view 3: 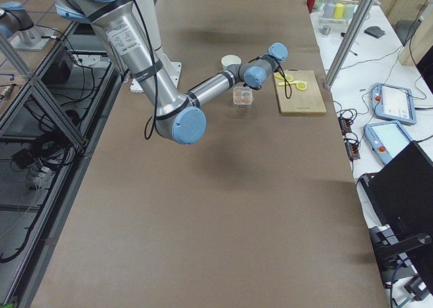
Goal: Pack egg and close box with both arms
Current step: 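Push the lid closed over the eggs with the right gripper, then withdraw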
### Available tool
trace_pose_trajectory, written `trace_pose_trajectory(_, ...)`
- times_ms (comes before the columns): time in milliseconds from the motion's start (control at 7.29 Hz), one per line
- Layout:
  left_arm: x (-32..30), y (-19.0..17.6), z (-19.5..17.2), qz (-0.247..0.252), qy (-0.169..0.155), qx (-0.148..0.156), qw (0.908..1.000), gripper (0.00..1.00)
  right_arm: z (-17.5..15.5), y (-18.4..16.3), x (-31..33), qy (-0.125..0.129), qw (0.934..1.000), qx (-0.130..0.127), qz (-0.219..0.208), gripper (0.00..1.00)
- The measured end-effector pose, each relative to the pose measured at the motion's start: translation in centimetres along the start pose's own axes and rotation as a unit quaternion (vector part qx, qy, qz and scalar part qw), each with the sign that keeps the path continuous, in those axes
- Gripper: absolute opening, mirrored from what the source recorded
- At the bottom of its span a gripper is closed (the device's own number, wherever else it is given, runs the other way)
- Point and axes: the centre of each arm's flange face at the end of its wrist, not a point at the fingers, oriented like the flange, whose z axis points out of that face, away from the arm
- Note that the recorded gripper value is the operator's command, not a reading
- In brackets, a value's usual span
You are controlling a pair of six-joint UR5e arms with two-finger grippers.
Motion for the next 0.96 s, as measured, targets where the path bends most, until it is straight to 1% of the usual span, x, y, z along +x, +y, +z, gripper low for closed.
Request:
trace_pose_trajectory(137,0.0,0.1,0.0,0.000,0.001,0.000,1.0000,0.98,-1.2,-1.0,-0.1,0.020,0.9997,0.012,0.009,1.00)
trace_pose_trajectory(274,0.0,0.1,0.0,0.000,0.003,0.000,1.0000,0.98,-3.8,-1.5,1.2,0.054,0.9976,0.033,0.030,1.00)
trace_pose_trajectory(411,0.0,0.1,0.0,-0.001,0.003,-0.001,1.0000,0.98,-7.2,-1.1,3.8,0.082,0.9936,0.053,0.056,1.00)
trace_pose_trajectory(549,0.1,0.1,0.0,-0.001,0.004,0.000,1.0000,0.98,-10.9,0.5,7.4,0.109,0.9877,0.072,0.086,1.00)
trace_pose_trajectory(686,0.2,0.0,-0.1,0.000,0.006,0.000,1.0000,0.98,-14.3,2.9,11.3,0.139,0.9793,0.088,0.118,1.00)
trace_pose_trajectory(823,0.3,0.0,-0.1,0.000,0.010,0.000,1.0000,0.98,-17.3,6.2,15.2,0.168,0.9690,0.100,0.151,1.00)
trace_pose_trajectory(960,0.4,0.0,-0.1,0.000,0.013,0.000,0.9999,0.98,-19.7,9.6,18.4,0.187,0.9593,0.110,0.181,1.00)
